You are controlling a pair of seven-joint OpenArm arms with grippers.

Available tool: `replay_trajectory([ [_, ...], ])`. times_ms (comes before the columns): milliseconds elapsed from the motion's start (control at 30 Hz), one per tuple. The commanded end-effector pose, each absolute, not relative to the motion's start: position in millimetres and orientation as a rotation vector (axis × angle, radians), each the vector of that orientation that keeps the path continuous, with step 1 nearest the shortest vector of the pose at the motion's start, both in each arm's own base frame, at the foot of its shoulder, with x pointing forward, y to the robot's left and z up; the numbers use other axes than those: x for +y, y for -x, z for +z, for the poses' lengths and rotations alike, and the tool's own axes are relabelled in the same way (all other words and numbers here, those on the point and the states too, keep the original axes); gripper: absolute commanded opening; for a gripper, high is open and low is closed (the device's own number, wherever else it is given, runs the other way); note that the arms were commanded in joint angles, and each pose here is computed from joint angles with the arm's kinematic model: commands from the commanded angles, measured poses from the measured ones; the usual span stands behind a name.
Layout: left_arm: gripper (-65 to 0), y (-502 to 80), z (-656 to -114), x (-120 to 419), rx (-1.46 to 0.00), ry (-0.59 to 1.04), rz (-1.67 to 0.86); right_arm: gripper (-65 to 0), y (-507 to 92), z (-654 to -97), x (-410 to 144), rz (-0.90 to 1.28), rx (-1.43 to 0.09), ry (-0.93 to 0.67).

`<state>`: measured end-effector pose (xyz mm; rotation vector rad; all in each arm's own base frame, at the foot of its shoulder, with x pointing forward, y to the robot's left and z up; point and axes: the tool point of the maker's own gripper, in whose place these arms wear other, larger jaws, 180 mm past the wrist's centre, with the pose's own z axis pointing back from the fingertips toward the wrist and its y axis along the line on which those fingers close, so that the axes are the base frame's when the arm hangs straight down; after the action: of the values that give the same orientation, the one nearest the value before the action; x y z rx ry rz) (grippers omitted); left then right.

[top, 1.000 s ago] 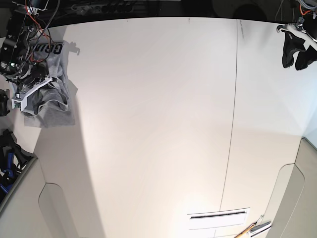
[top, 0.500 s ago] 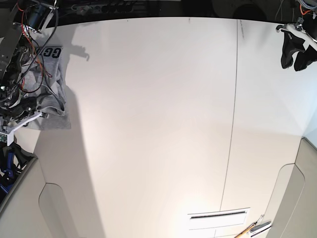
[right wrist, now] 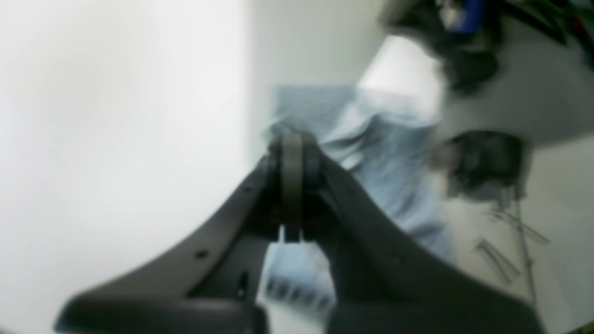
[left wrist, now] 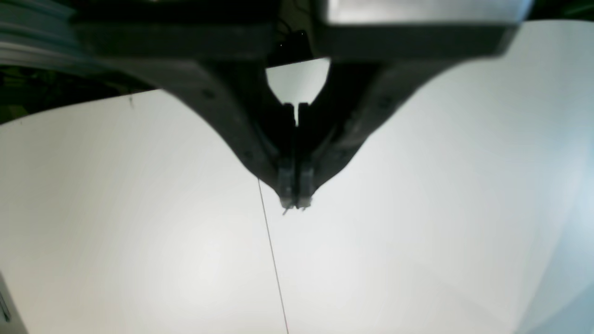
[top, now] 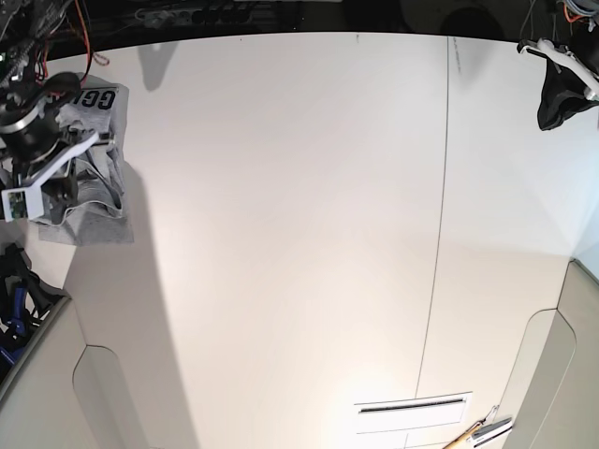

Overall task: Fold the T-shirt properly
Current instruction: 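Lower the bundle onto the table corner with the right gripper, then open the right gripper and lift it away from the shirt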

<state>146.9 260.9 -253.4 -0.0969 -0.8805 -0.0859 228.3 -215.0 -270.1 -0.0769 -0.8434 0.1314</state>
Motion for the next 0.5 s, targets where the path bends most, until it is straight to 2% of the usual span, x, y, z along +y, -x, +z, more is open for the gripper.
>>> replay_trajectory([
  [0, -65.0, -145, -249, 257, -0.886, 0.110, -0.104, -65.0, -220, -266, -212, 0.160, -0.842, 0.079],
  [233, -65.0, -100, -270, 251, -0.707, 0.155, -0.088, -65.0, -131, -314, -176, 0.232, -0.532, -0.130],
  [467, -65.0, -38, -292, 254, -0.465, 0.161, -0.058, -65.0, -48, -332, -156, 0.256, -0.264, -0.279],
])
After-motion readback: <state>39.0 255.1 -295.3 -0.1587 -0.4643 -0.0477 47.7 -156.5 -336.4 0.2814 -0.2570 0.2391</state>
